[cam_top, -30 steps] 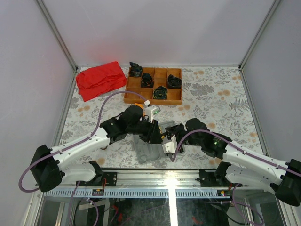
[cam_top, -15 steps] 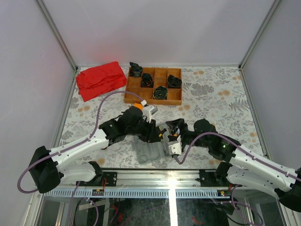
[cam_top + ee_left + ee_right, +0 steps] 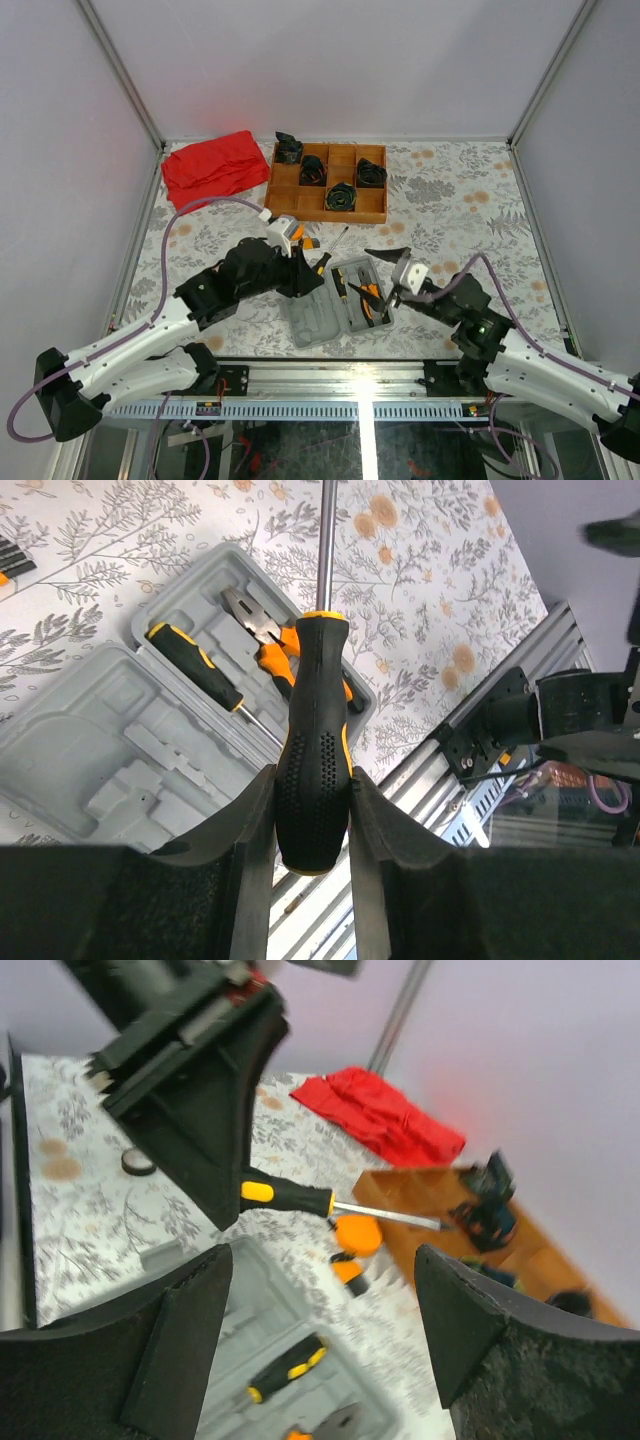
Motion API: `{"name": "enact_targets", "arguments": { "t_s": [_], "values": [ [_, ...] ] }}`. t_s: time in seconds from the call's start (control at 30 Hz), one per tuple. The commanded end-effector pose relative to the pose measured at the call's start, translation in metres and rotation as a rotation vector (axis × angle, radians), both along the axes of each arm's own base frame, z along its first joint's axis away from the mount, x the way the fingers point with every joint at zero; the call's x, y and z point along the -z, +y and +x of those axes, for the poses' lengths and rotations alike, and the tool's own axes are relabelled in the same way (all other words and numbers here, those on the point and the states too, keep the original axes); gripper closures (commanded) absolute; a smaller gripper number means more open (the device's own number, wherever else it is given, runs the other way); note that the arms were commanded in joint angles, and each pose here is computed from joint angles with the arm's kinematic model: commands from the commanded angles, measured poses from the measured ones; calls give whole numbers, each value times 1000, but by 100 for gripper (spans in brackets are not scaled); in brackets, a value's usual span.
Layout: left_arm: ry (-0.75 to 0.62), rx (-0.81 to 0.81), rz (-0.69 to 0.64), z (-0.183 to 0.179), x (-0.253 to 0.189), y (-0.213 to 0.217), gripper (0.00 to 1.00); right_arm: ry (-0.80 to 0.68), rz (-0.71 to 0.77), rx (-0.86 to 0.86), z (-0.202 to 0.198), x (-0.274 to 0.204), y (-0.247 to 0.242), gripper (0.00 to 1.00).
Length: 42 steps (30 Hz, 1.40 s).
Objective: Sort the tools into containers
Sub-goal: Pick up the screwdriver from the center of the board.
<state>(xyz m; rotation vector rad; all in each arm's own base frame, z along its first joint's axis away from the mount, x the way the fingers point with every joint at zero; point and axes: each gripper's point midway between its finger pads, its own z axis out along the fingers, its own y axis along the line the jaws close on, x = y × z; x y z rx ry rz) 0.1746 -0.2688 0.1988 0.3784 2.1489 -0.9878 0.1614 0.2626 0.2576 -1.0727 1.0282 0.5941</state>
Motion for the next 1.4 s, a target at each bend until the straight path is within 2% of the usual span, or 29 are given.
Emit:
{"name": "enact_targets", "arguments": {
  "t_s": [0.0, 0.13, 0.37, 0.53, 0.7, 0.93, 0.97, 1.07, 1.37],
  "values": [
    [-73, -81, -84, 14, -21, 2, 100, 396, 274, 193, 31, -22, -4, 22],
    [-80, -84, -117, 13, -25, 0, 100, 643, 395, 250, 42, -15, 4, 30],
    [-65, -77, -152, 11, -22, -3, 100, 1040, 652, 288, 53, -15, 22, 30],
    [-46, -67, -179, 10, -21, -9, 100, 1208, 873, 326, 69, -8, 23, 32],
    [-42, -63, -204, 11, -23, -13, 100, 1290, 869, 322, 72, -2, 38, 34],
    [-30, -41, -204, 10, -21, -19, 100, 1377, 845, 231, 67, -1, 64, 38],
    [-31, -38, -205, 10, -21, -19, 100, 1384, 845, 230, 68, 1, 65, 40],
    [-33, -38, -209, 10, -22, -19, 100, 1384, 851, 229, 69, 2, 67, 54],
    [-14, 20, -202, 3, -19, -26, 98, 1350, 837, 239, 72, 2, 67, 89]
  ]
}}
